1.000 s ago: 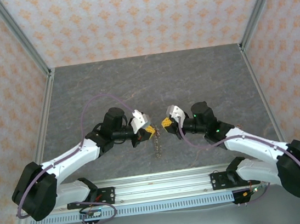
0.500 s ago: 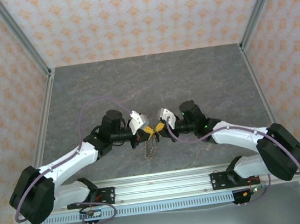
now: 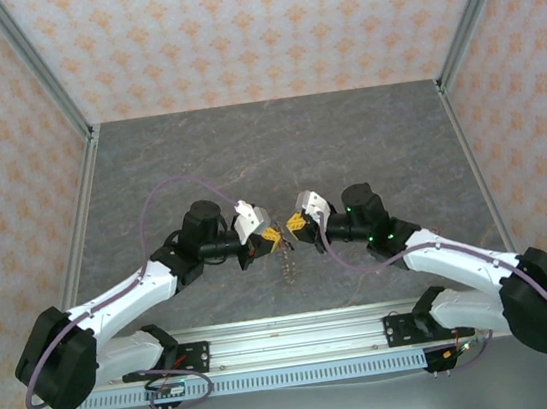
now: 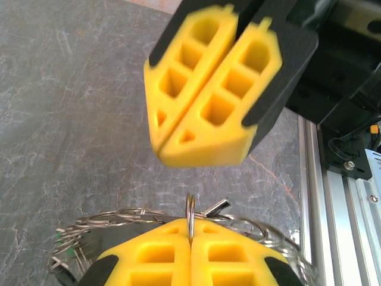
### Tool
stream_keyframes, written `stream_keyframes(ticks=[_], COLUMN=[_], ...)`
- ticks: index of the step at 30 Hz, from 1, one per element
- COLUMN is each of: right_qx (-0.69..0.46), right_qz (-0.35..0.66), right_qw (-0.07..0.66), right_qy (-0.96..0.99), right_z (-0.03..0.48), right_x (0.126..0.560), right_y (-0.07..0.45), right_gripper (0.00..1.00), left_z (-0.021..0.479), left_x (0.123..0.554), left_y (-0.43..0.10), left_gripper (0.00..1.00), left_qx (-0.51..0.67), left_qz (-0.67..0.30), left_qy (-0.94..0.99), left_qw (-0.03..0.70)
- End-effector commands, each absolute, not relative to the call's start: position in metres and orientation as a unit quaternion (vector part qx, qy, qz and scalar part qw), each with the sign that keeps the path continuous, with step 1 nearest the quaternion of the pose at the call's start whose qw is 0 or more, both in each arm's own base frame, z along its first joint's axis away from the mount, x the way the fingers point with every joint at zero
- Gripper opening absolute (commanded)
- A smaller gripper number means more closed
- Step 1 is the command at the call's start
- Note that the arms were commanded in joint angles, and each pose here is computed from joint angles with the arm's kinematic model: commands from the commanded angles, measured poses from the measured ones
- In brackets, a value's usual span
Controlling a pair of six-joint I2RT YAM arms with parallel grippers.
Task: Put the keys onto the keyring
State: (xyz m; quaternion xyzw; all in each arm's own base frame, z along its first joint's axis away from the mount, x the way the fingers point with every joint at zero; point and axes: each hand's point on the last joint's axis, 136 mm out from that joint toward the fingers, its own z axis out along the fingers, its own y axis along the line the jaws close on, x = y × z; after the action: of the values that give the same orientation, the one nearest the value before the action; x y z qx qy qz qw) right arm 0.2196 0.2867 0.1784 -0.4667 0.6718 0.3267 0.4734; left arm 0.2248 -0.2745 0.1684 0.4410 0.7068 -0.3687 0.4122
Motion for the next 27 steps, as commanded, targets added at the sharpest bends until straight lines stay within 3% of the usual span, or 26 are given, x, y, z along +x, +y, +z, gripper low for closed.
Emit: stream_keyframes(ticks=[1, 7, 14, 27], right_qx=[-0.482, -0.476, -0.441, -0.347], right_qz=[0.357, 0.352, 0.304, 0.226], right_qw=[0.453, 0.437, 0.506, 0.559], right_qy=[0.66, 0.677, 0.675, 0.718], right_z=[0.176, 0.161, 0.182, 0.192], right_x=[0.21, 0.211, 0.221, 0.239], right_y=[0.3, 0.302, 0.28, 0.236], right_gripper=[0.1, 0.1, 0.1, 0.1], left_z=[0.193, 0.194, 0.194, 0.193], left_x=[0.227, 0.225, 0.224, 0.224], left_y=[-0.278, -0.273, -0.268, -0.26], left_gripper=[0.0, 0.0, 0.0, 0.0], left_qx=[0.443, 0.439, 0.429, 0.419], left_qz=[-0.37, -0.365, -0.357, -0.342], left_qy=[0.682, 0.687, 0.692, 0.701], left_qw=[0.448, 0.449, 0.458, 0.465])
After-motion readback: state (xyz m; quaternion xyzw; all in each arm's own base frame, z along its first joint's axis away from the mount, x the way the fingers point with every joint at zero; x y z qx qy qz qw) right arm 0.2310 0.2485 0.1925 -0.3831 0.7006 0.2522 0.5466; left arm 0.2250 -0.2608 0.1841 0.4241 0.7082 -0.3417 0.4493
